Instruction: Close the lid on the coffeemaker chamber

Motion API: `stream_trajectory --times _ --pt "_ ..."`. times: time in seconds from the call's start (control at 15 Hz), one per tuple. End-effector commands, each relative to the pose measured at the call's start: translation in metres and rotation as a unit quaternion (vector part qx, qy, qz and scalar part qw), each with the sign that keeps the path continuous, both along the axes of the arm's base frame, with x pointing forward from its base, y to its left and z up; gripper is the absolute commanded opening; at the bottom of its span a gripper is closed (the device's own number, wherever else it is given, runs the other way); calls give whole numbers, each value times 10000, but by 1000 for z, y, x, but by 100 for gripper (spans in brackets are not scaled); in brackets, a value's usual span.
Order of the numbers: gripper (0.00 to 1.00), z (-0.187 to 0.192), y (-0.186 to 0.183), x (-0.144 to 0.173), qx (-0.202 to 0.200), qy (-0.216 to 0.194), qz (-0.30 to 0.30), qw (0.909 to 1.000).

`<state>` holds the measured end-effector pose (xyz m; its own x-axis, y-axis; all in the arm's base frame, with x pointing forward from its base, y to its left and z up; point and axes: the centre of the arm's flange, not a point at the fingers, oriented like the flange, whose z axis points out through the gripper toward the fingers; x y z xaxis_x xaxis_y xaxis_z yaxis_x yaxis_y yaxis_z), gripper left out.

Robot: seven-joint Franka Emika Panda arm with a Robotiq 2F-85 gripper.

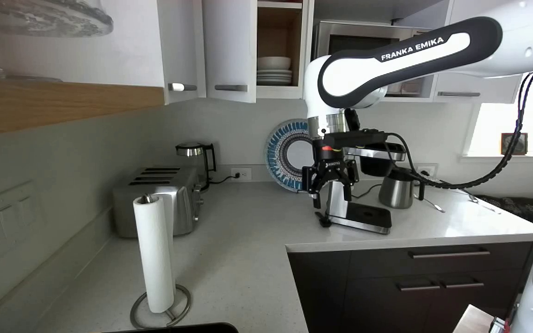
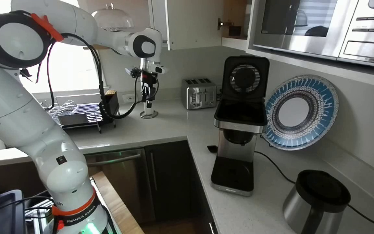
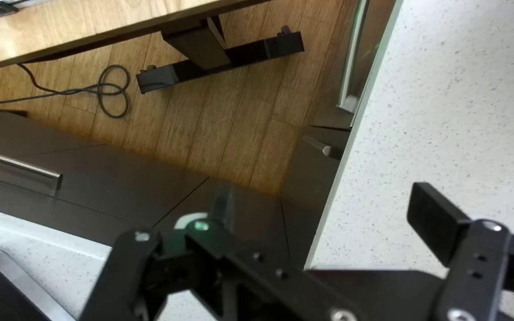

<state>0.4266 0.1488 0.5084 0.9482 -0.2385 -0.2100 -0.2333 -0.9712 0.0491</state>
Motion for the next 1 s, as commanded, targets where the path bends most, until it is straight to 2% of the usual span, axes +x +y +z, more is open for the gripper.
stream_trajectory --times 0.0,0.27,0.4,0.47,0.73,0.93 --pt "100 0 0 0 0 0 0 10000" --pt "100 0 0 0 0 0 0 10000" --pt "100 7 -5 10 -480 -130 160 9986" --pt "100 11 -12 18 -909 -95 238 9955" --pt "100 32 -36 43 -1967 -192 615 9783" --pt "100 44 -42 69 -2559 -695 1194 9568"
